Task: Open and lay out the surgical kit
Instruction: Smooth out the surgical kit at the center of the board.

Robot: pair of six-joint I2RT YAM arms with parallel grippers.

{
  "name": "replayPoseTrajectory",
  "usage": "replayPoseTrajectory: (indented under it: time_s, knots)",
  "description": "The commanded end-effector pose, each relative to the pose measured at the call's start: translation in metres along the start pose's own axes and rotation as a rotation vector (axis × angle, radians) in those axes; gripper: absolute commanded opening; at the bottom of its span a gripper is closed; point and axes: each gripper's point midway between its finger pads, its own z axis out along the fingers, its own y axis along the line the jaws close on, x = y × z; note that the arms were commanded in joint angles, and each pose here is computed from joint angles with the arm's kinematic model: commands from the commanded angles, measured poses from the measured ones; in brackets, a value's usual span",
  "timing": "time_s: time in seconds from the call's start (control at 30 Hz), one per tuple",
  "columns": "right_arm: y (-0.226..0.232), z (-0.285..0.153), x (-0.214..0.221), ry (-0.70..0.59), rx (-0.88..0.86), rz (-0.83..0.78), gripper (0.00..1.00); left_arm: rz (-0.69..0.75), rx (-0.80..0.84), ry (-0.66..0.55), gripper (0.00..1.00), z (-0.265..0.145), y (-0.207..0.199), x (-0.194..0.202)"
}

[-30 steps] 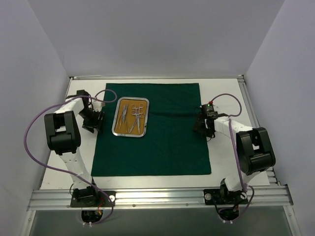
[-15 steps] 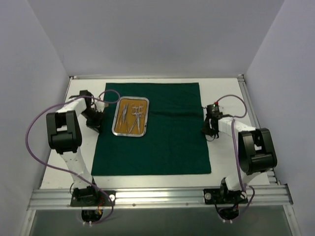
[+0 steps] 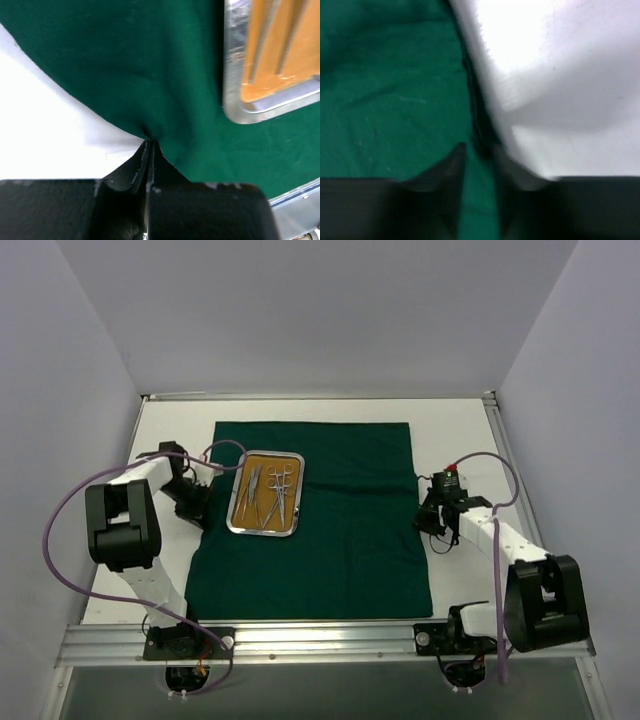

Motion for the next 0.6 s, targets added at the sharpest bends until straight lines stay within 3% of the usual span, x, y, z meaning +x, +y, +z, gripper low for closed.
replayPoseTrajectory:
  time_s: [0.0, 0.03, 0.07, 0.13, 0.17, 0.27, 0.3, 0.33, 0.37, 0.4, 0.43, 0.47, 0.53, 0.57]
  knots:
    - [0.004, -0.02, 0.002, 0.012, -0.016, 0.01, 0.28, 0.029, -0.068, 0.019, 0.04, -0.013, 0.01, 0.01]
    - [0.003, -0.025, -0.004, 0.008, 0.001, 0.0, 0.43, 0.032, -0.094, 0.001, 0.15, -0.019, 0.015, 0.001]
    - [0.003, -0.028, -0.017, -0.026, 0.027, -0.014, 0.46, 0.022, -0.102, 0.005, 0.45, -0.024, 0.016, -0.001]
    - [0.025, -0.042, -0.057, -0.09, 0.015, -0.065, 0.48, 0.021, -0.127, -0.019, 0.61, -0.036, 0.019, -0.012]
    - [0.029, -0.046, -0.075, -0.133, 0.031, -0.079, 0.49, 0.021, -0.159, -0.075, 0.64, -0.054, 0.021, -0.029]
    - [0.064, -0.05, -0.132, -0.224, -0.026, -0.141, 0.41, 0.03, -0.24, -0.196, 0.6, -0.097, 0.019, -0.063]
    - [0.07, -0.032, -0.136, -0.19, -0.029, -0.163, 0.35, 0.039, -0.255, -0.225, 0.47, -0.109, 0.013, -0.071]
    - [0.08, -0.024, -0.145, -0.185, -0.052, -0.204, 0.17, 0.086, -0.257, -0.248, 0.41, -0.115, -0.006, -0.084]
    - [0.098, -0.026, -0.166, -0.221, -0.082, -0.219, 0.1, 0.121, -0.262, -0.263, 0.38, -0.124, -0.025, -0.091]
    - [0.1, 0.0, -0.164, -0.173, -0.073, -0.232, 0.04, 0.177, -0.26, -0.29, 0.36, -0.131, -0.046, -0.102]
    - [0.105, 0.012, -0.172, -0.176, -0.074, -0.243, 0.0, 0.294, -0.225, -0.288, 0.36, -0.125, -0.092, -0.109]
    - [0.12, 0.013, -0.19, -0.207, -0.098, -0.246, 0.0, 0.35, -0.205, -0.285, 0.36, -0.12, -0.117, -0.112]
    - [0.122, 0.054, -0.187, -0.145, -0.079, -0.259, 0.0, 0.473, -0.154, -0.264, 0.38, -0.1, -0.167, -0.114]
    - [0.125, 0.065, -0.189, -0.13, -0.083, -0.268, 0.0, 0.58, -0.111, -0.242, 0.38, -0.083, -0.212, -0.108]
